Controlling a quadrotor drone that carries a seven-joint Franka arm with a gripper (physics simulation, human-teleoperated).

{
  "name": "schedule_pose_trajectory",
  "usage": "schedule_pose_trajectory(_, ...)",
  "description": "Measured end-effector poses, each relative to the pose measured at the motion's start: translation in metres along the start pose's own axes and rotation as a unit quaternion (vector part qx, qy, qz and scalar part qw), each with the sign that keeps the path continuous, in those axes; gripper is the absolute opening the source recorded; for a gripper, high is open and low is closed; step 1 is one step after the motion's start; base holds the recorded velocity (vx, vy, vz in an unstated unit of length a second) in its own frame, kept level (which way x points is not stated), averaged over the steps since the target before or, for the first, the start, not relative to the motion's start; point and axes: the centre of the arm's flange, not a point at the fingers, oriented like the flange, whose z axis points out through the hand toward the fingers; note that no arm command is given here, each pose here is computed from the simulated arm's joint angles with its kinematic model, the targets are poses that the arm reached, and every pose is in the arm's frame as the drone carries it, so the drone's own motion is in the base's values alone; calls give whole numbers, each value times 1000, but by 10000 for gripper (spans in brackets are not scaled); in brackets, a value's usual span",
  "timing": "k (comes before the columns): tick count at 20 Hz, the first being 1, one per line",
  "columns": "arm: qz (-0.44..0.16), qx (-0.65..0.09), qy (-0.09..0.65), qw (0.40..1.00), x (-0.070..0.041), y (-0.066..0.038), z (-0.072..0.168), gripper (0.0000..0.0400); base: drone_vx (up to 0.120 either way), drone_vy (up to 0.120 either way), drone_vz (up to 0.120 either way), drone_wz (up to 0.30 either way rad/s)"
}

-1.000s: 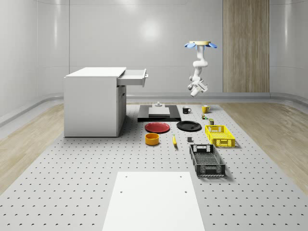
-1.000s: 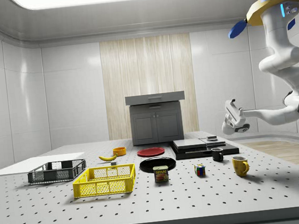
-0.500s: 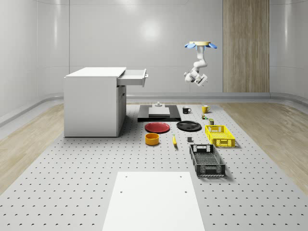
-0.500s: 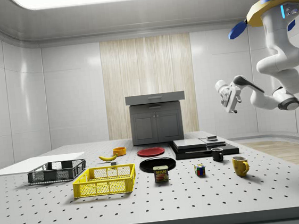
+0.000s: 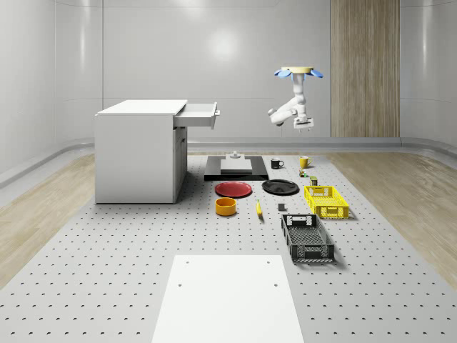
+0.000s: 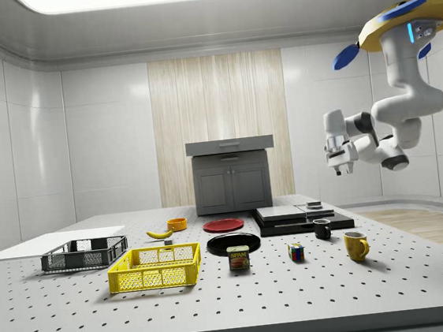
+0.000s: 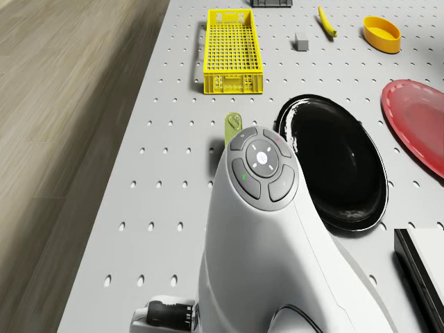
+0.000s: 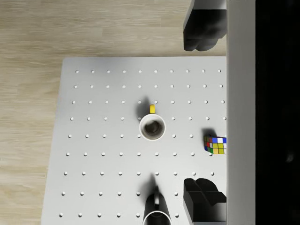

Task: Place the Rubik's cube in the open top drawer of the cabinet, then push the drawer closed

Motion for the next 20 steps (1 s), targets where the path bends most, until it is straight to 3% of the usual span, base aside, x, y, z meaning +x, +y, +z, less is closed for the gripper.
schedule_pose_trajectory(3,-1,-16,17,1000,-3,-3,0,400,120,0,-120,0)
schedule_pose_trajectory(11,-1,-33,36,999,-7,-7,0,400,120,-85,-120,0)
schedule_pose_trajectory(17,-1,-37,40,999,-8,-7,0,400,120,0,-120,0)
schedule_pose_trajectory(20,-1,-38,40,998,-8,-8,0,400,120,-80,-120,0)
